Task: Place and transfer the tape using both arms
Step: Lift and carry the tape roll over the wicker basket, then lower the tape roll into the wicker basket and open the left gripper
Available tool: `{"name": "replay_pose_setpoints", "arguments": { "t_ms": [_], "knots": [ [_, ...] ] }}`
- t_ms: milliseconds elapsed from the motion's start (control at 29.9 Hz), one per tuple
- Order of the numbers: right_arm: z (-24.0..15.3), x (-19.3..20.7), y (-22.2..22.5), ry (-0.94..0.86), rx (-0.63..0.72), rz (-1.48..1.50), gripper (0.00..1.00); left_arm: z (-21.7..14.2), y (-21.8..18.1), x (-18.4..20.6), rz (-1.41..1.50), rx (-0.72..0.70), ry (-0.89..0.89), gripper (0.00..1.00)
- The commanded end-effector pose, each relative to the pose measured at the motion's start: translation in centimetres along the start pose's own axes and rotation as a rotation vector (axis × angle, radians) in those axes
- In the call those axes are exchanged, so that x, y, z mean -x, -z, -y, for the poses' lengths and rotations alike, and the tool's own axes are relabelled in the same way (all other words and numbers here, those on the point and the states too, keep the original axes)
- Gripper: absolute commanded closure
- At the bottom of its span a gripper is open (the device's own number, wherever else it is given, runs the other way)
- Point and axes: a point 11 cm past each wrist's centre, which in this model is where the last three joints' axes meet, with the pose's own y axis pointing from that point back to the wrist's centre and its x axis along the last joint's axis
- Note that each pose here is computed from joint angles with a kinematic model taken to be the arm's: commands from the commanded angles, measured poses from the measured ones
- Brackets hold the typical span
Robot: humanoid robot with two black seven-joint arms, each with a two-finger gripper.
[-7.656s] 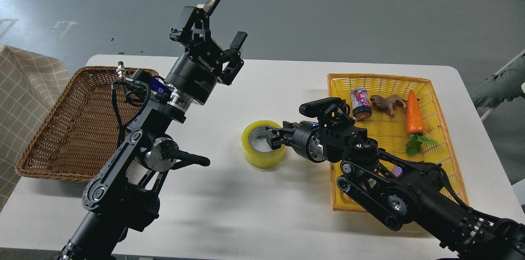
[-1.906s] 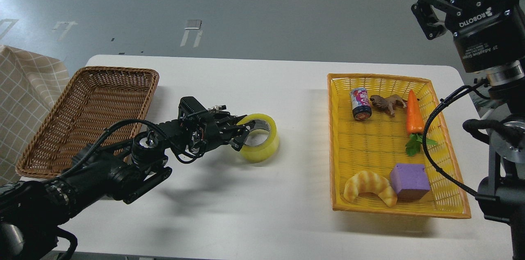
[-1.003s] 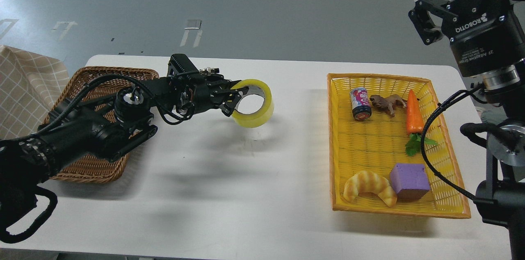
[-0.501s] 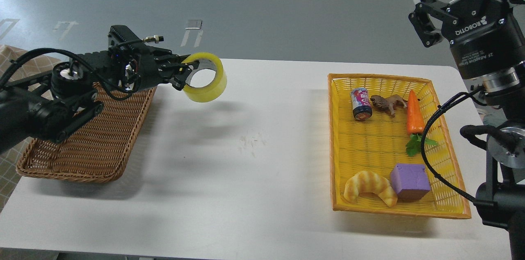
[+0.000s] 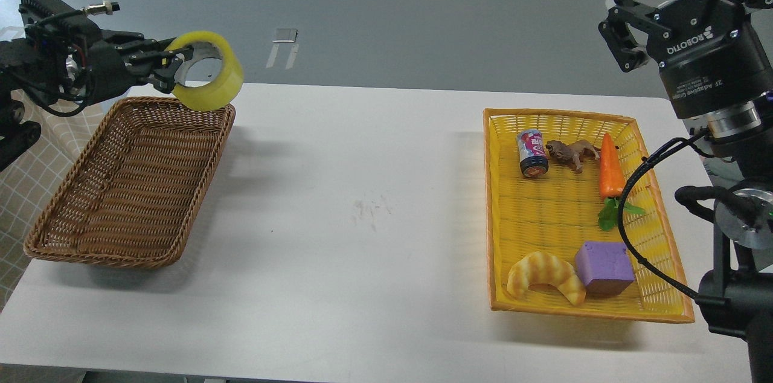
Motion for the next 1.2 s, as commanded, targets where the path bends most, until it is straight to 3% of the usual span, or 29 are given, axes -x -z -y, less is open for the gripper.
{"name": "replay_pose_setpoints", "arguments": {
  "t_ms": [0,201,334,635,1170],
  "knots": [
    [0.0,0.0,-0.1,0.0,0.002,0.001,0.01,-1.9,1.8,1.2,-0.025,-0.05,0.018,0.86],
    [0.1,0.5,-0.6,0.014,0.014,0.008,0.01,-4.7,3.8,4.0,-0.084,-0.111,0.048,0.86],
    [0.1,0.6,-0.6,0.017,0.016,0.011,0.01,-4.9,3.7,4.9,-0.098,-0.113,0.059,0.85],
    [-0.2,0.5,-0.8,0.013,0.027,0.007,0.01,-5.9,2.4,10.9,-0.122,-0.107,0.127,0.83],
    [-0.5,0.3,-1.1,0.008,0.037,0.006,0.01,-5.4,0.6,13.4,-0.19,-0.086,0.131,0.79]
  ]
}}
